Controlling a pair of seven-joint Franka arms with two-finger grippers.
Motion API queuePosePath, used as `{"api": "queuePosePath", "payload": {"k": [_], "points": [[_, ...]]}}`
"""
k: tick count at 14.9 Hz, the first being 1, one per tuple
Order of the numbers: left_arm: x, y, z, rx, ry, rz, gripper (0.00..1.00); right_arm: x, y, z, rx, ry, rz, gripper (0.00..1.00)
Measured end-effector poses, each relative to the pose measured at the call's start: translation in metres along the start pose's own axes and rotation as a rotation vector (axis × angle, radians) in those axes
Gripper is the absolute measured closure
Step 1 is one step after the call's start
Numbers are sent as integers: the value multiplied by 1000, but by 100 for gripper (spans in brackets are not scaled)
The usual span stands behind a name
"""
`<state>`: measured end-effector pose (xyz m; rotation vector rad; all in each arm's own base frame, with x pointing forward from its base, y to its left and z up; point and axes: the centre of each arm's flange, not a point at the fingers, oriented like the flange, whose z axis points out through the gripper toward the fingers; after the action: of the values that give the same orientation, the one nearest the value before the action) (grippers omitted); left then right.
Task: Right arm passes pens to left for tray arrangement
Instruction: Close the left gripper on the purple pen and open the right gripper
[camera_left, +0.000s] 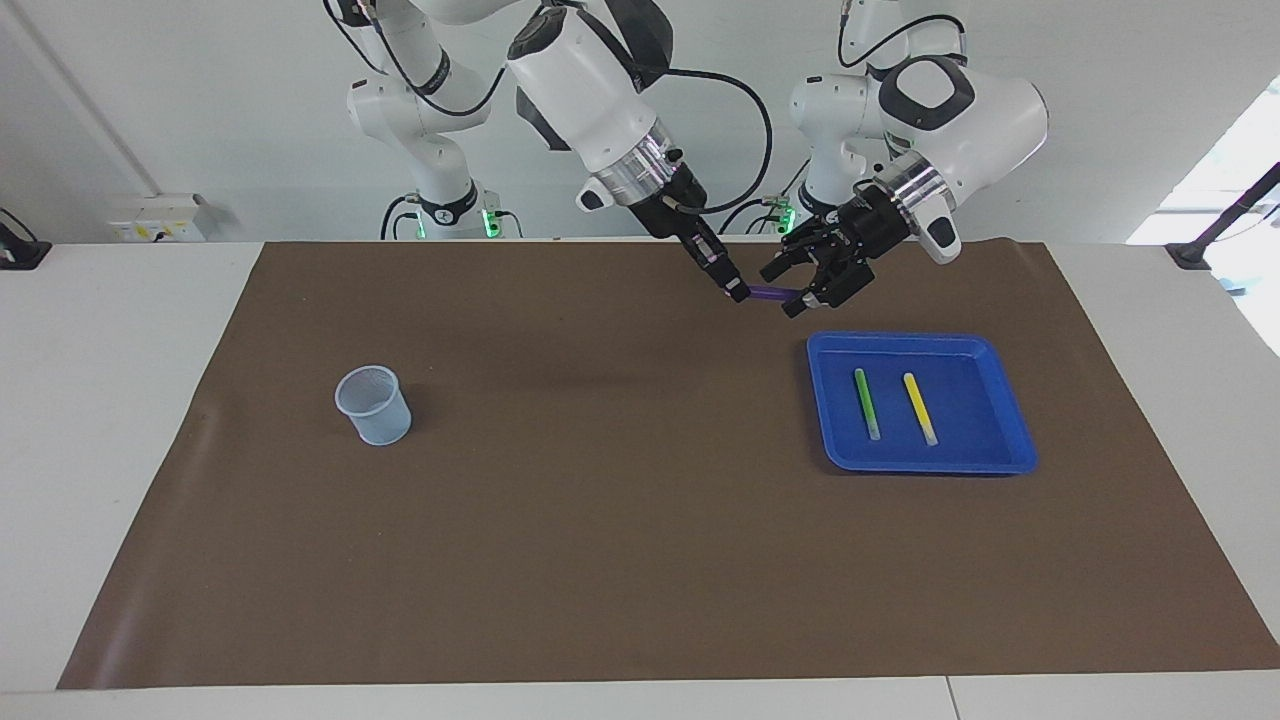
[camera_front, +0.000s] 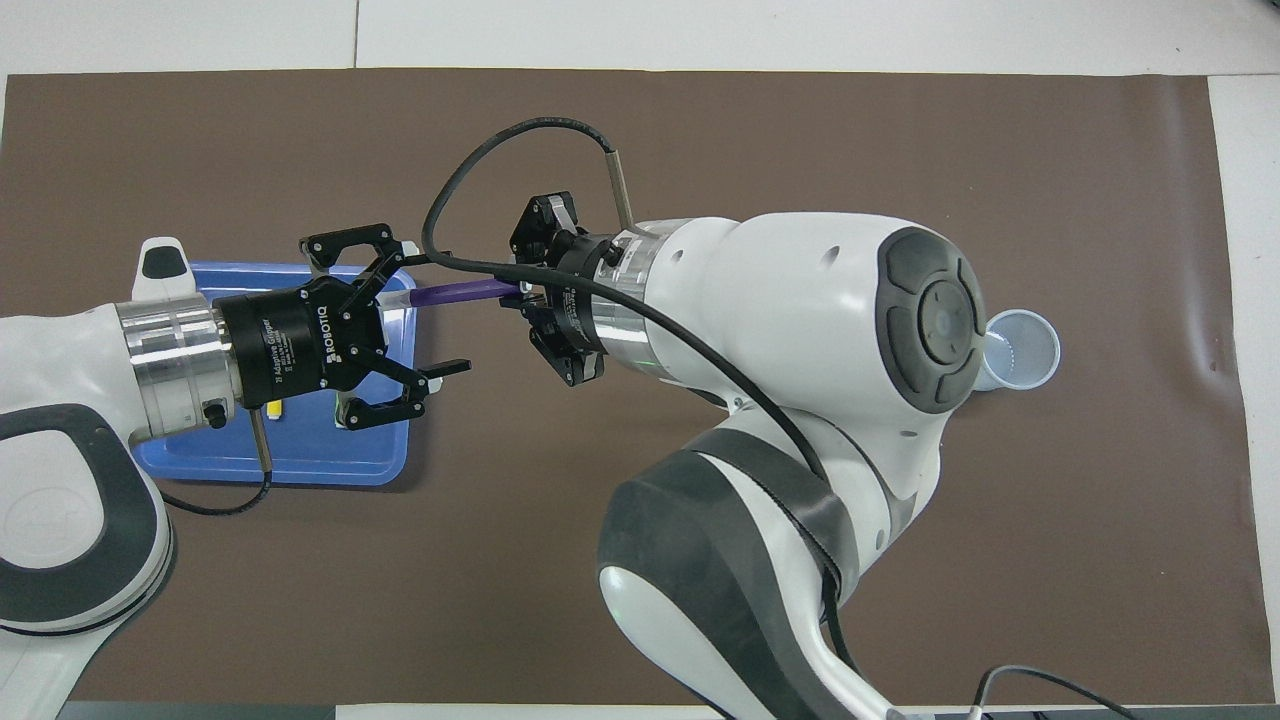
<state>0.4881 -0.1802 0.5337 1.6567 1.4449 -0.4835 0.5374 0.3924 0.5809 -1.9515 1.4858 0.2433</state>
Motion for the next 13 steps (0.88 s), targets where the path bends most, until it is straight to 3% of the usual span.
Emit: {"api": "queuePosePath", "payload": {"k": [5, 6, 7, 9, 13], "points": [[-1, 0, -2, -6, 1, 1, 16, 1, 0, 2, -2, 1, -1, 83], [-1, 0, -2, -7, 1, 1, 20, 0, 0, 2, -3, 2, -2, 83], [-1, 0, -2, -7, 2, 0, 32, 0, 1, 2, -3, 3, -4, 83], [1, -1, -2, -6, 3, -2, 36, -1, 1, 3, -4, 3, -6, 83], [4, 0, -5, -25, 12, -10, 83, -3, 4, 6, -21, 5, -10, 83]]}}
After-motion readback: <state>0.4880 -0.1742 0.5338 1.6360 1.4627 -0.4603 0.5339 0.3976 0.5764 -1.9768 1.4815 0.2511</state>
